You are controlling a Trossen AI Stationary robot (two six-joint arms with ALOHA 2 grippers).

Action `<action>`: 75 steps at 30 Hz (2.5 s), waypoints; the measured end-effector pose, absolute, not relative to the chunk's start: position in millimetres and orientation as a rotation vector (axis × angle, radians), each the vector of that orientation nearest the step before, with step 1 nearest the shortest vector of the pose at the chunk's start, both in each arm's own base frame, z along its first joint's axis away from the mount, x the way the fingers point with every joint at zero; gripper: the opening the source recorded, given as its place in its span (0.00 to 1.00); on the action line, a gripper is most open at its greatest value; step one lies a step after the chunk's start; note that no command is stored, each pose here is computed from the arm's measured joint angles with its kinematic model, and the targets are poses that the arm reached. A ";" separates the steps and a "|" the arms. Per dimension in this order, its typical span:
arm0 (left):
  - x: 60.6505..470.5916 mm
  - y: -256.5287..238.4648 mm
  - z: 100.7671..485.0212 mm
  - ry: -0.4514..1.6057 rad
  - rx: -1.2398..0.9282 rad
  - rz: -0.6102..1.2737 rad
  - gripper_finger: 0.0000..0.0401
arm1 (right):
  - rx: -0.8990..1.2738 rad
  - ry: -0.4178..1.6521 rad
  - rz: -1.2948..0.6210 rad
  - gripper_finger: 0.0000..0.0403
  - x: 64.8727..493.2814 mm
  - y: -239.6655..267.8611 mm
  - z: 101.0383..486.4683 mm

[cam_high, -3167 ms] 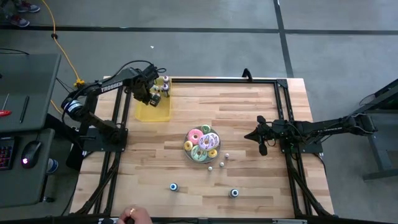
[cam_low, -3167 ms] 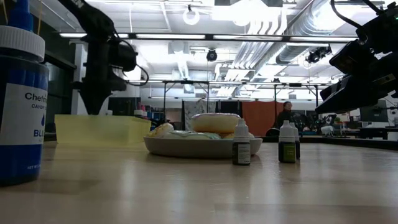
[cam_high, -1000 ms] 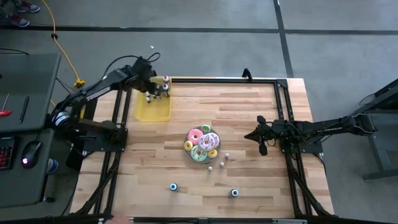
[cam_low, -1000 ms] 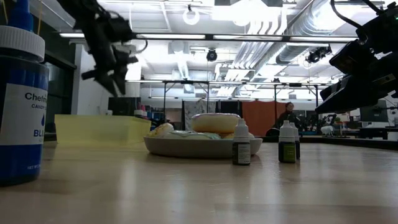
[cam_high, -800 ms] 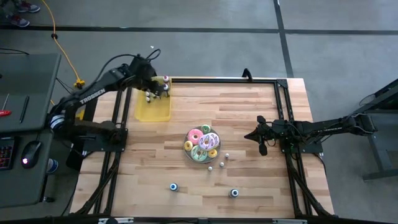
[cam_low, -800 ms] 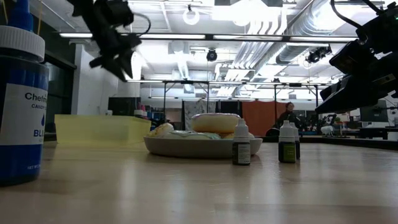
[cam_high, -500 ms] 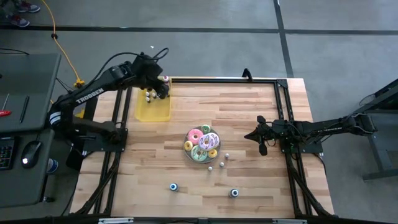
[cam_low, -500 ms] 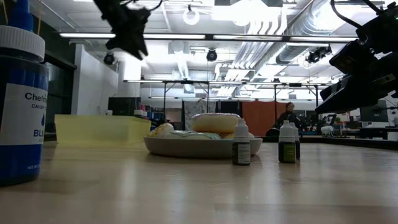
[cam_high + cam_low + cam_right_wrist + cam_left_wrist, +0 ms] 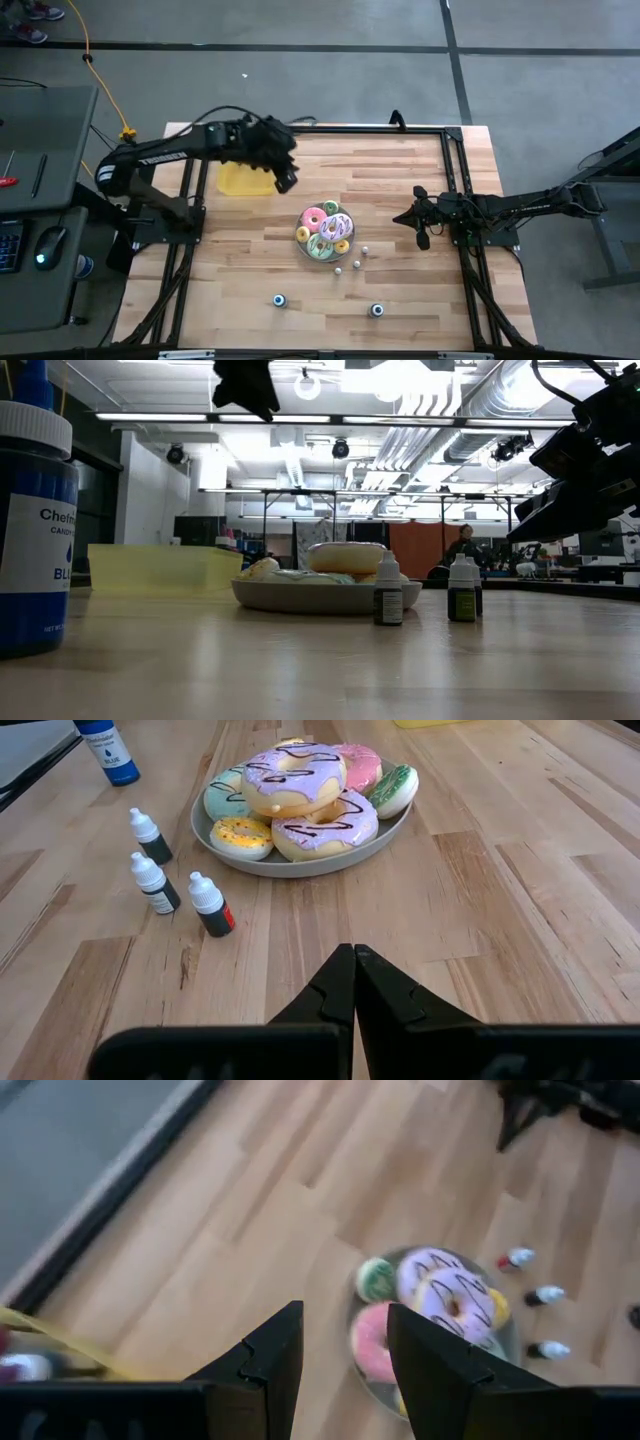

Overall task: Pick & Place food coloring
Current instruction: Put the small black food coloring bottle into the yellow bin

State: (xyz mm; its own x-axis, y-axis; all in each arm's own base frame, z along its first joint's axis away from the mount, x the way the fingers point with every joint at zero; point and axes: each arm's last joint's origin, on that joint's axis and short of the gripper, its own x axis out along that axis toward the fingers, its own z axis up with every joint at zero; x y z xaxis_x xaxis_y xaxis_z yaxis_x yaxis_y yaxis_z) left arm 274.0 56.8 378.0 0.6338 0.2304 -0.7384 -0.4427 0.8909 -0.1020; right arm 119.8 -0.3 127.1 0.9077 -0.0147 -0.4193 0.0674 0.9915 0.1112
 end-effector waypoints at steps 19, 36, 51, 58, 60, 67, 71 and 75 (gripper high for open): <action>366.0 -48.1 332.3 1.079 -0.628 0.288 0.36 | 0.124 0.432 -0.042 0.00 119.8 -0.3 127.0; 423.9 -110.4 290.5 1.239 -0.489 0.217 0.36 | 0.124 0.435 -0.042 0.00 119.7 -0.3 126.7; 444.9 -125.5 244.5 1.263 0.015 -0.108 0.36 | 0.124 0.436 -0.043 0.00 119.6 -0.4 126.7; 442.9 -125.3 228.6 1.267 0.287 -0.320 0.36 | 0.124 0.431 -0.042 0.00 119.9 -0.3 127.1; 443.9 -126.4 225.4 1.242 0.348 -0.404 0.36 | 0.124 0.431 -0.042 0.00 119.9 -0.3 127.1; 449.2 -128.2 224.3 1.131 0.556 -0.558 0.36 | 0.124 0.432 -0.043 0.00 119.8 -0.4 127.0; 450.3 -127.9 224.6 1.095 0.664 -0.613 0.36 | 0.124 0.431 -0.043 0.00 119.8 -0.4 127.0; 452.0 -128.7 217.1 1.095 0.702 -0.667 0.36 | 0.124 0.431 -0.042 0.00 119.8 -0.3 127.0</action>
State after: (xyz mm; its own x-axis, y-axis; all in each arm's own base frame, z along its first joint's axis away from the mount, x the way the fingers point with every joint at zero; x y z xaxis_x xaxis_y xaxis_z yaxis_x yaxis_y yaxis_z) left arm 452.0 -128.7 217.1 0.3140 -0.1328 -0.9401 0.7742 0.6090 0.1726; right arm 119.8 -0.3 127.0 0.9077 -0.0146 -0.4193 0.0673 0.9915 0.1112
